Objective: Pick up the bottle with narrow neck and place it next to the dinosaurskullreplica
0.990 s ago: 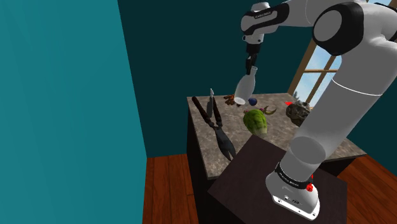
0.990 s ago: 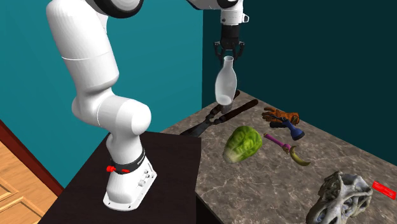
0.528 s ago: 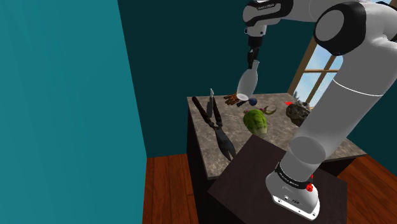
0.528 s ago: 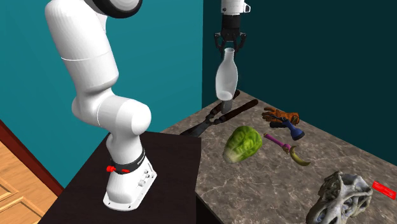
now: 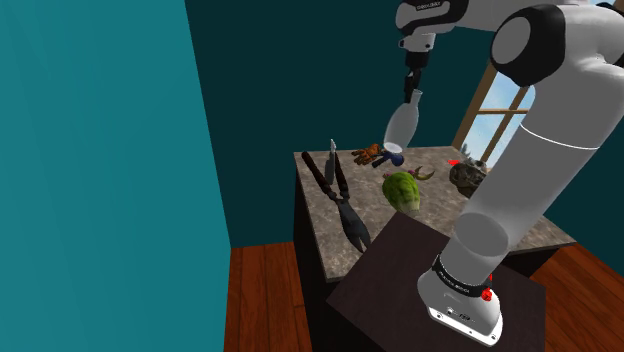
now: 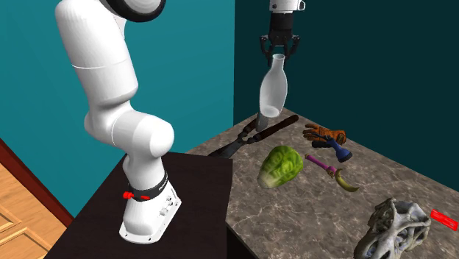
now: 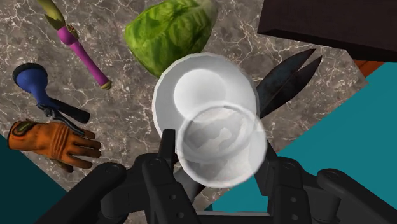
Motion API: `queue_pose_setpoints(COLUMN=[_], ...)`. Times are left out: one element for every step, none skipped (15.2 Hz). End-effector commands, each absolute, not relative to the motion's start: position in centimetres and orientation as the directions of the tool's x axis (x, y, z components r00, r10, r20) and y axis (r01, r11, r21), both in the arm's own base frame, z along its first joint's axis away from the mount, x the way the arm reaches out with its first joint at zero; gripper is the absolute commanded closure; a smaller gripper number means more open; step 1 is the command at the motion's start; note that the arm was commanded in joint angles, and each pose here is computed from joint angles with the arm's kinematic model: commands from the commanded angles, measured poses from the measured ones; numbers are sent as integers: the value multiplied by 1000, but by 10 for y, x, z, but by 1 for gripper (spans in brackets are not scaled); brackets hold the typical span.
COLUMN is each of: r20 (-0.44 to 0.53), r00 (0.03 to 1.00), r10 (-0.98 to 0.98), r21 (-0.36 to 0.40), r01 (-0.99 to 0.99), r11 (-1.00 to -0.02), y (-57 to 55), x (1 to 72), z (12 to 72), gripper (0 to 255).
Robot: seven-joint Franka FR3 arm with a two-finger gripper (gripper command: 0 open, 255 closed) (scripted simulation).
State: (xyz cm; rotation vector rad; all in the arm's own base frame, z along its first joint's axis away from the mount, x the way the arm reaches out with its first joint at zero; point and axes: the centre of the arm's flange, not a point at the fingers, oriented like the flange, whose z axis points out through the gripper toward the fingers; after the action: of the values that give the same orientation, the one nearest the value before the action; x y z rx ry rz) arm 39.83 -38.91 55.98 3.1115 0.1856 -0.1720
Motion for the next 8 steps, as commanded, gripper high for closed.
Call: queue_pose_setpoints(r20=[-111,-111,-111,-111,-111,-111,-111,-111], r00=[987,987,987,987,987,987,987,987], r10=[119,119,119,119,119,119,119,119], r21=[13,13,13,13,13,13,13,13], r01=[121,121,121,121,121,121,121,121], r11=[-993,-993,-993,-993,-993,-993,-993,-993], y=[-407,-418,-428,-439,-450,-461,-471,-482], x=[385,377,369,362,354,346,338,331], z=[560,560,560,560,560,560,560,560], gripper=[255,255,255,255,255,255,255,255])
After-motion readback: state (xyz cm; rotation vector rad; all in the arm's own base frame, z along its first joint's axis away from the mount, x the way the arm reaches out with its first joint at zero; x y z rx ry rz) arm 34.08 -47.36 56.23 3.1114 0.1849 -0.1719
